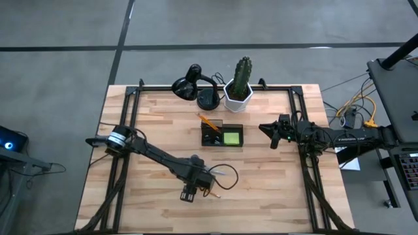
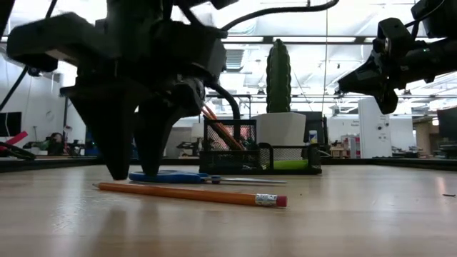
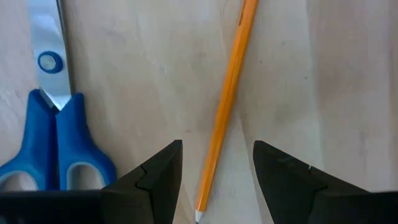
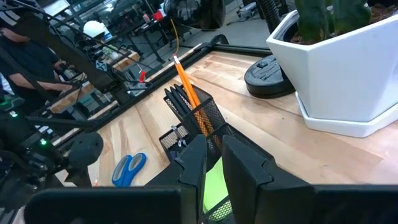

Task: Pick and place office supplies into organizer
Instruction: Put the yellow pencil into the mesh desk organizer

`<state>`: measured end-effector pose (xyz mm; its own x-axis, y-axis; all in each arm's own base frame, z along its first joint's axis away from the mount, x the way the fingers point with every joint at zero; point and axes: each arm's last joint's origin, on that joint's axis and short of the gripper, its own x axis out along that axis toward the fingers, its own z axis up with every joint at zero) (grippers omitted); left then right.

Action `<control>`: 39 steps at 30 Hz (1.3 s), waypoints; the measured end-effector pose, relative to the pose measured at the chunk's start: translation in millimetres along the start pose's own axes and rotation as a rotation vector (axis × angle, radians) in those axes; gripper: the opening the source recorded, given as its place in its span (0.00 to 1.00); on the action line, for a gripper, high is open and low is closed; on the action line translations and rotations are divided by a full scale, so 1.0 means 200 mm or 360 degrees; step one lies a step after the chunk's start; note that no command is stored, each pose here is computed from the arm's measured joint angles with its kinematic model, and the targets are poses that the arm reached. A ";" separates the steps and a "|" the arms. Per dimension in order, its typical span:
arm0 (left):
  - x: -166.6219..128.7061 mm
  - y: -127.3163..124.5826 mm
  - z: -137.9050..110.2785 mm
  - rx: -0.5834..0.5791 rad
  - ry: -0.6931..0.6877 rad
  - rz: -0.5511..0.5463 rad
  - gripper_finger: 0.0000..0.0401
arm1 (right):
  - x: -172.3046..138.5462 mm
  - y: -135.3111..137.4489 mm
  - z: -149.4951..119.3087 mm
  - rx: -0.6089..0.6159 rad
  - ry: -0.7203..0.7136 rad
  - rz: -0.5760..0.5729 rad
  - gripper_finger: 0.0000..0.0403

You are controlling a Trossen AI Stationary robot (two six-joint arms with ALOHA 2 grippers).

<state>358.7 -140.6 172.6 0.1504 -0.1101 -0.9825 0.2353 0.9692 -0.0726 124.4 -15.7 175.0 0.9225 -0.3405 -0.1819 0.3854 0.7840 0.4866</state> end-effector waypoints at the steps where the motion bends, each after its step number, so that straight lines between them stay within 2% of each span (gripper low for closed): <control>1: 0.01 0.00 -0.01 -0.0003 0.0006 0.0001 0.45 | 0.00 0.00 0.00 0.0000 0.0000 0.0000 0.11; 21: 0.06 0.01 -0.04 0.0122 0.0024 0.0008 0.43 | 0.00 0.00 0.00 0.0000 -0.0002 0.0000 0.11; 39: 0.06 0.01 -0.02 0.0156 -0.0071 -0.0008 0.03 | 0.00 0.00 0.00 -0.0001 -0.0003 -0.0001 0.11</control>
<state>357.7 -139.7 159.4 0.1910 -0.1270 -0.9733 0.3287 0.9426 -0.0585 124.4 -15.7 175.1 0.9223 -0.3417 -0.1807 0.3858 0.7841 0.4862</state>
